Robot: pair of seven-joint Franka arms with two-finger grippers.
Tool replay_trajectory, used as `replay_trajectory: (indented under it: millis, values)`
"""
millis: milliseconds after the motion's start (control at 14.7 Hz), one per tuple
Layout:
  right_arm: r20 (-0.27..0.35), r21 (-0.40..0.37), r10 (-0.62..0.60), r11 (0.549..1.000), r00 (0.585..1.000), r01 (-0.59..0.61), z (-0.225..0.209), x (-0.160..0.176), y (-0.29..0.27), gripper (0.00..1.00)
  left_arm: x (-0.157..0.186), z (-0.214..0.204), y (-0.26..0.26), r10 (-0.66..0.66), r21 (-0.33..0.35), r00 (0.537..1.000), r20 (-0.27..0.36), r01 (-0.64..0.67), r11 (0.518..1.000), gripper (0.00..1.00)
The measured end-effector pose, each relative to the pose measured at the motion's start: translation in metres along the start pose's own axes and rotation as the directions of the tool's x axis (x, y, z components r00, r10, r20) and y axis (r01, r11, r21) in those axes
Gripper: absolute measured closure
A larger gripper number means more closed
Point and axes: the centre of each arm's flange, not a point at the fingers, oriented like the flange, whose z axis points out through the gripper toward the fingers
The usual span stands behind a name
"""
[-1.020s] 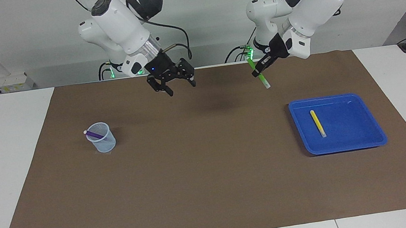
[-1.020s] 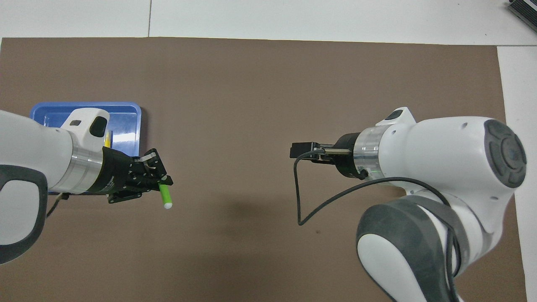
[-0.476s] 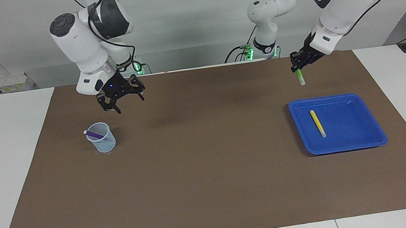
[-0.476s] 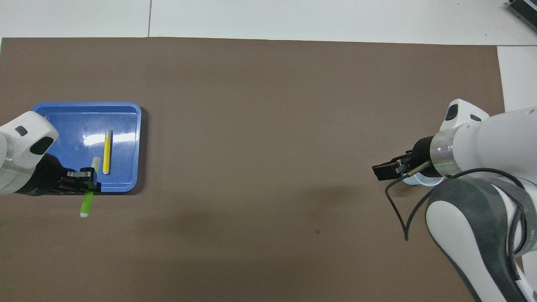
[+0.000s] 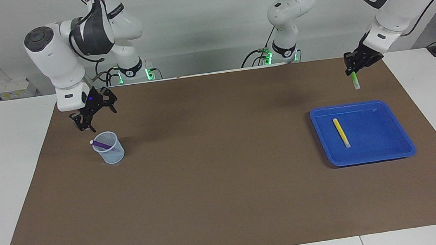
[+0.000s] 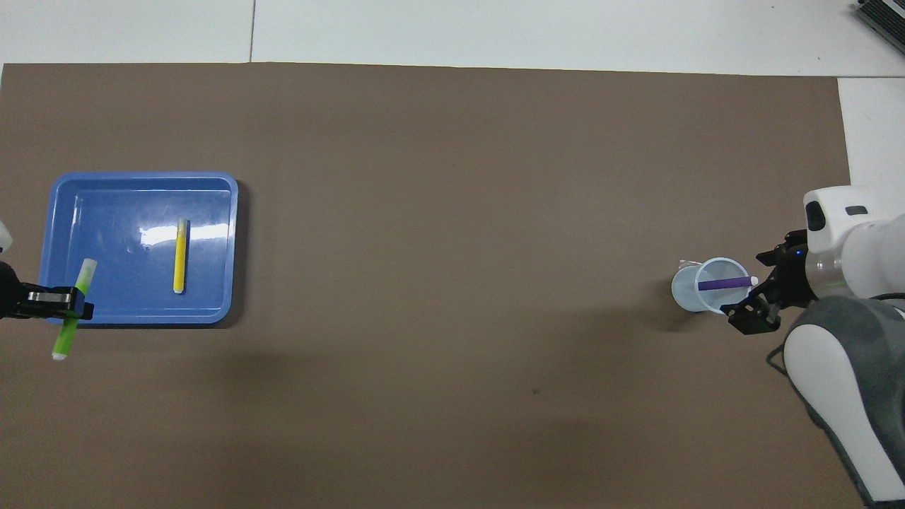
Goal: Right arm passes pens to left for tray arrangement
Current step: 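Place the green pen in the tray with the left gripper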
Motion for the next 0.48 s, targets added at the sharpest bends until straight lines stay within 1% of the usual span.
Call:
replay_trajectory:
  millis: [68, 136, 340, 408, 476]
  values:
    - [-0.003, -0.007, -0.055, 0.998, 0.998, 0.055, 0.006, -0.01, 0.006, 0.0, 0.006, 0.01, -0.006, 0.002, 0.007, 1.0, -0.007, -0.002, 1.0, 0.82]
    - [-0.005, -0.014, -0.11, 0.994, 0.994, 0.11, 0.013, -0.021, 0.012, 0.08, 0.013, 0.022, -0.013, 0.008, 0.021, 1.0, -0.01, -0.008, 1.0, 0.82]
    - [-0.008, -0.036, -0.252, 0.967, 0.968, 0.252, 0.032, -0.038, 0.024, 0.1, 0.037, 0.054, -0.031, 0.02, 0.047, 0.999, -0.033, -0.018, 0.999, 0.82]
    - [-0.008, -0.037, -0.28, 0.959, 0.96, 0.28, 0.039, -0.04, 0.026, 0.17, 0.044, 0.065, -0.037, 0.02, 0.05, 0.999, -0.04, -0.018, 0.999, 0.82]
    - [-0.007, -0.032, -0.295, 0.955, 0.955, 0.295, 0.046, -0.041, 0.026, 0.2, 0.05, 0.075, -0.042, 0.02, 0.049, 0.999, -0.046, -0.017, 0.999, 0.82]
